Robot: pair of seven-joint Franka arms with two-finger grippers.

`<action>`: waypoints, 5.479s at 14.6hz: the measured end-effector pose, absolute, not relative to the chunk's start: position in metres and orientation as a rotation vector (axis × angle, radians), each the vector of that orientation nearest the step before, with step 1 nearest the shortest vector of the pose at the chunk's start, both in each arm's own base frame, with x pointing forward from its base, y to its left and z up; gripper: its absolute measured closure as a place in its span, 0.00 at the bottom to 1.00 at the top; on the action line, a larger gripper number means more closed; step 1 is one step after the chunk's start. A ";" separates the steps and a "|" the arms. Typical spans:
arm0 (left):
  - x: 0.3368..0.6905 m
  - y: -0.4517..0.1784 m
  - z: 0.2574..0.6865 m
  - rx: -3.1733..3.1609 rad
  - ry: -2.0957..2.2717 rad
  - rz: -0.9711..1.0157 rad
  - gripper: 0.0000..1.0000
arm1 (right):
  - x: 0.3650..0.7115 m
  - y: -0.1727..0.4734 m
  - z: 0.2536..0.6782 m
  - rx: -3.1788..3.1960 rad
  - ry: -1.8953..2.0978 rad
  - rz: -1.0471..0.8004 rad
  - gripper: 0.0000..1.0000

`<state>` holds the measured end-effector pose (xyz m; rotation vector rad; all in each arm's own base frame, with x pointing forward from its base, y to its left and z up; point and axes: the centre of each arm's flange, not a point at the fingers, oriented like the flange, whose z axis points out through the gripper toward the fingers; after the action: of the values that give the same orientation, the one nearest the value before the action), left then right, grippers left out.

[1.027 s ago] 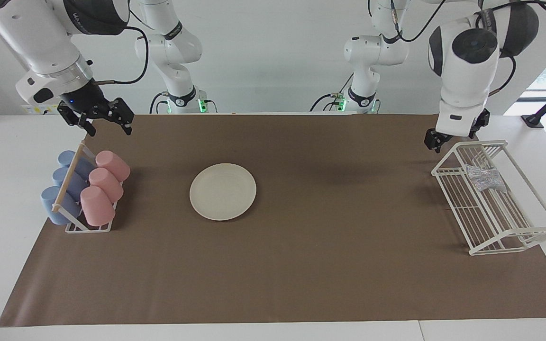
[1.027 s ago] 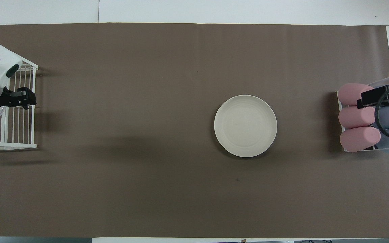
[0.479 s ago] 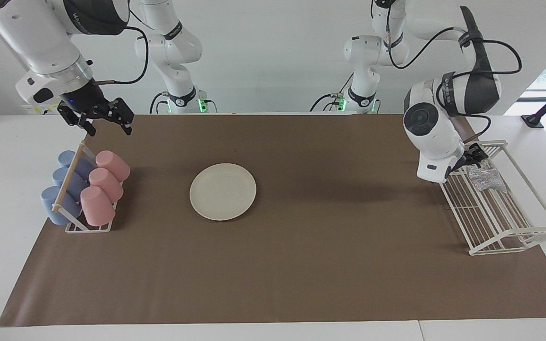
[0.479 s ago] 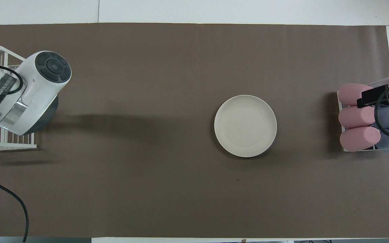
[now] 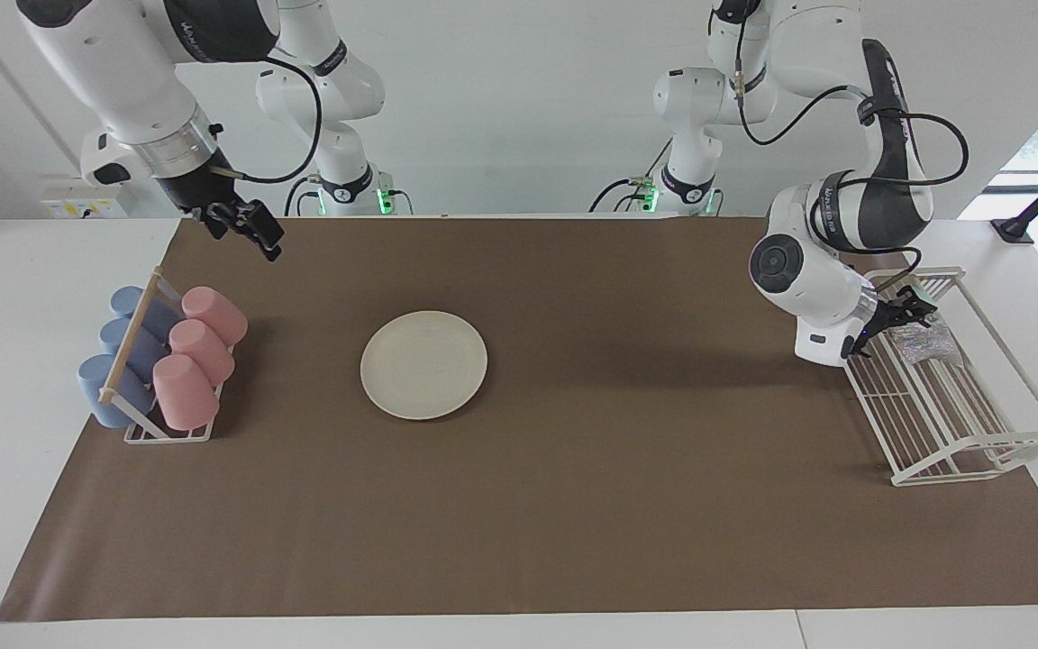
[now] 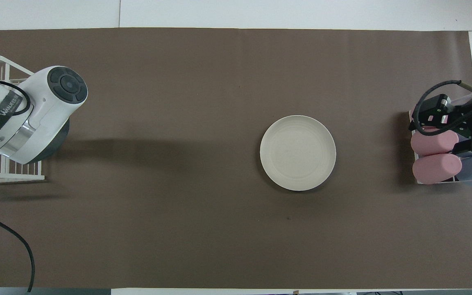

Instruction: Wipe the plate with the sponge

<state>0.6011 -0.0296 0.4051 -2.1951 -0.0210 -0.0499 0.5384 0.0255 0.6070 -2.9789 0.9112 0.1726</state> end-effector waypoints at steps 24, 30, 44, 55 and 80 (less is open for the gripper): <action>0.610 -0.009 0.440 -2.245 -0.089 -0.084 0.96 | 0.504 0.215 0.608 -2.145 2.056 0.278 0.00; 0.600 -0.017 0.572 -2.722 -0.303 0.056 0.96 | 0.520 0.293 0.597 -1.981 2.200 0.334 0.00; 0.532 -0.021 0.562 -3.881 -0.751 0.538 0.96 | 0.522 0.348 0.581 -1.963 2.235 0.270 0.00; 0.476 -0.114 0.456 -4.414 -0.409 0.637 0.96 | 0.508 0.348 0.570 -2.019 2.142 0.228 0.00; 0.466 -0.161 0.439 -4.509 -0.493 0.569 0.96 | 0.479 0.425 0.534 -2.066 1.914 0.207 0.65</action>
<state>0.4656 -0.1611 0.4385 -4.5089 -0.4926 0.5694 0.4787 0.4250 0.5342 -2.0657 1.9138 0.2069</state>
